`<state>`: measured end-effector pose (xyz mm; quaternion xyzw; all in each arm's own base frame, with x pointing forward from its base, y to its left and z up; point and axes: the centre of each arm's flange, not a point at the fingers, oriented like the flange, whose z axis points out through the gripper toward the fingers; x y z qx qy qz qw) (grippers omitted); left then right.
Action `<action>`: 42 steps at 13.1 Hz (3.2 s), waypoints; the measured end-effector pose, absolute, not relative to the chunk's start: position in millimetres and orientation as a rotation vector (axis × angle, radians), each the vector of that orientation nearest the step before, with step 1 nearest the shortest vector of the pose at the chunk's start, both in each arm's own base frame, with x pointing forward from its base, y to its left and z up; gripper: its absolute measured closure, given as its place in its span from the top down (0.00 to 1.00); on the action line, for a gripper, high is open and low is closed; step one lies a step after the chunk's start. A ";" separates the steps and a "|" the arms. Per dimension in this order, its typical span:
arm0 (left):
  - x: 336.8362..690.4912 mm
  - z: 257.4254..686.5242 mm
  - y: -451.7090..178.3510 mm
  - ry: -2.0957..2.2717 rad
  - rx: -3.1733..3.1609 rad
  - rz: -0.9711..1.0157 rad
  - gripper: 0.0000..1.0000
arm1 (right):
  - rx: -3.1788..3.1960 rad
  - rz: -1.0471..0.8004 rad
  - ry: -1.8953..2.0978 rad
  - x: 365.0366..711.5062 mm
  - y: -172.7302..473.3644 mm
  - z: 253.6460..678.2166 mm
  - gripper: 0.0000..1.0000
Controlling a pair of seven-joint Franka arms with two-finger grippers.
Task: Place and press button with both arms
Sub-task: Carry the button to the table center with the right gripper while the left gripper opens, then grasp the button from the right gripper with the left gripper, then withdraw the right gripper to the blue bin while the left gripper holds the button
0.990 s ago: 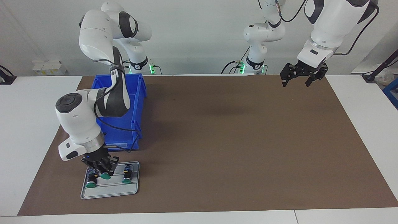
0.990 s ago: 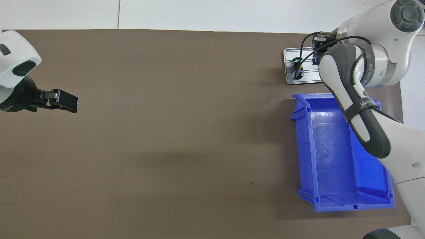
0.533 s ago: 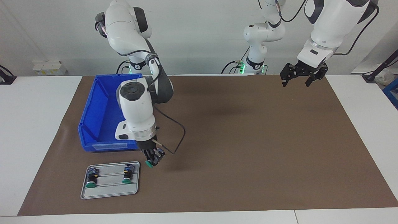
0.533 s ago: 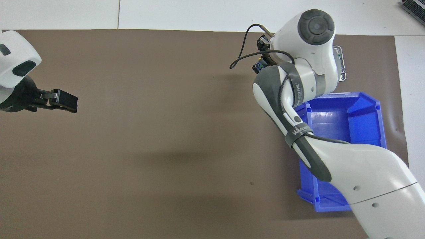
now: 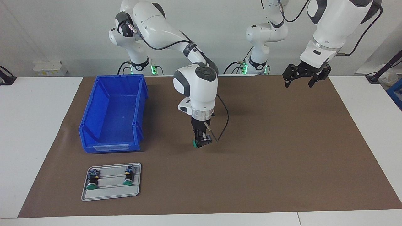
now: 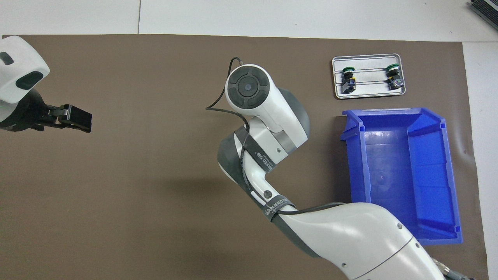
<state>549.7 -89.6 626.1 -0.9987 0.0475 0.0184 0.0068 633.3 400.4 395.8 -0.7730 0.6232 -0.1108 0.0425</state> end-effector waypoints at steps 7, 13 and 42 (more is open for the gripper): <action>548.3 621.9 -93.2 0.440 -3.110 0.073 1.00 | -2.233 -0.290 2.097 583.6 470.9 353.5 0.33; 553.0 609.1 -97.1 1.228 -2.982 -0.060 1.00 | -2.183 -0.222 2.181 570.5 475.0 328.5 0.33; 533.5 349.5 -377.3 1.925 -2.516 -0.229 1.00 | -2.818 -0.183 1.170 572.2 148.3 535.3 1.00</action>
